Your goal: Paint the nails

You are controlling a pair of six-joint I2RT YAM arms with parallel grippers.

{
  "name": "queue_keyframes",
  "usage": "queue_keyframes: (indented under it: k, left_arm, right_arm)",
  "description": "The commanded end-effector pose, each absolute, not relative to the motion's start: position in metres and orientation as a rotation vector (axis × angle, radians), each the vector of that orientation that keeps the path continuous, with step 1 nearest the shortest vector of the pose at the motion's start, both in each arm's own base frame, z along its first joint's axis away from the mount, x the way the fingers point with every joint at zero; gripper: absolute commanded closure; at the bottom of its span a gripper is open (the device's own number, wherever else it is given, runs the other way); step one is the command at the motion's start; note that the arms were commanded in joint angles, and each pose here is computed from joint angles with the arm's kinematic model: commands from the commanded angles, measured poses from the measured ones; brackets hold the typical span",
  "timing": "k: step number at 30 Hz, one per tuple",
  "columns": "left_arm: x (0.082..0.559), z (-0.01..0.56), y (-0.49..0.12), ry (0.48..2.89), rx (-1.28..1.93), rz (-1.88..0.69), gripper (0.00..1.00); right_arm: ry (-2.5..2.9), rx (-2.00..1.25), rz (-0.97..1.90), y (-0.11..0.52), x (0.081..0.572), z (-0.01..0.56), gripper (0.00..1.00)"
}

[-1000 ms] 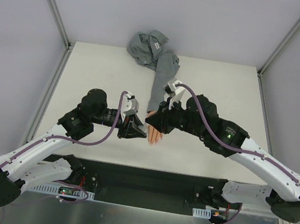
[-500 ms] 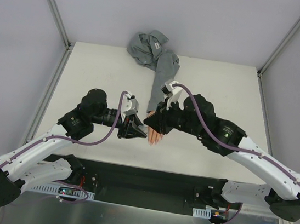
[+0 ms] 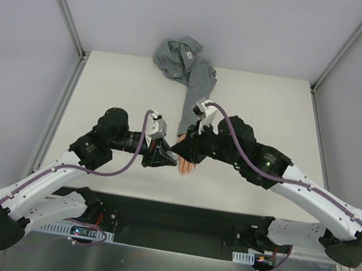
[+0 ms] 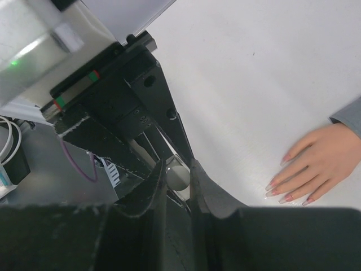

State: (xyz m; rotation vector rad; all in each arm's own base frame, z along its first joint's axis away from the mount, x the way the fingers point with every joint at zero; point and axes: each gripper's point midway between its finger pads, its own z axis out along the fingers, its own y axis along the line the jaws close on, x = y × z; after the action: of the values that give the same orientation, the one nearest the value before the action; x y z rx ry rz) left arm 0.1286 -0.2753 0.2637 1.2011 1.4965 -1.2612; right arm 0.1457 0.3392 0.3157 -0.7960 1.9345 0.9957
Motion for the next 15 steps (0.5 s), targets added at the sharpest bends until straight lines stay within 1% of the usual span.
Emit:
queue_keyframes:
  k: [1, 3, 4, 6, 8, 11, 15]
  left_arm:
    - [0.133, 0.277, -0.276, 1.429, 1.184, -1.213, 1.0]
    - [0.138, 0.277, -0.276, 1.444, 1.159, -1.187, 1.0]
    - [0.14, 0.278, -0.275, 1.445, 1.15, -1.178, 1.0]
    - [0.143, 0.277, -0.274, 1.451, 1.134, -1.157, 1.0]
    - [0.144, 0.279, -0.273, 1.441, 1.126, -1.145, 1.0]
    - [0.142, 0.278, -0.273, 1.438, 1.135, -1.158, 1.0]
    - [0.141, 0.28, -0.273, 1.434, 1.119, -1.164, 1.0]
  right_arm:
    - [1.92, -0.74, 1.086, 0.352, 0.144, 0.312, 1.0]
    - [1.952, -0.705, 1.058, 0.356, 0.146, 0.296, 1.0]
    - [1.959, -0.719, 1.047, 0.361, 0.139, 0.29, 0.99]
    - [1.996, -0.66, 0.956, 0.362, 0.147, 0.274, 1.0]
    - [2.012, -0.644, 0.907, 0.362, 0.144, 0.265, 0.99]
    - [2.004, -0.63, 0.842, 0.358, 0.148, 0.27, 1.0]
    - [2.014, -0.511, 0.755, 0.34, 0.161, 0.275, 0.99]
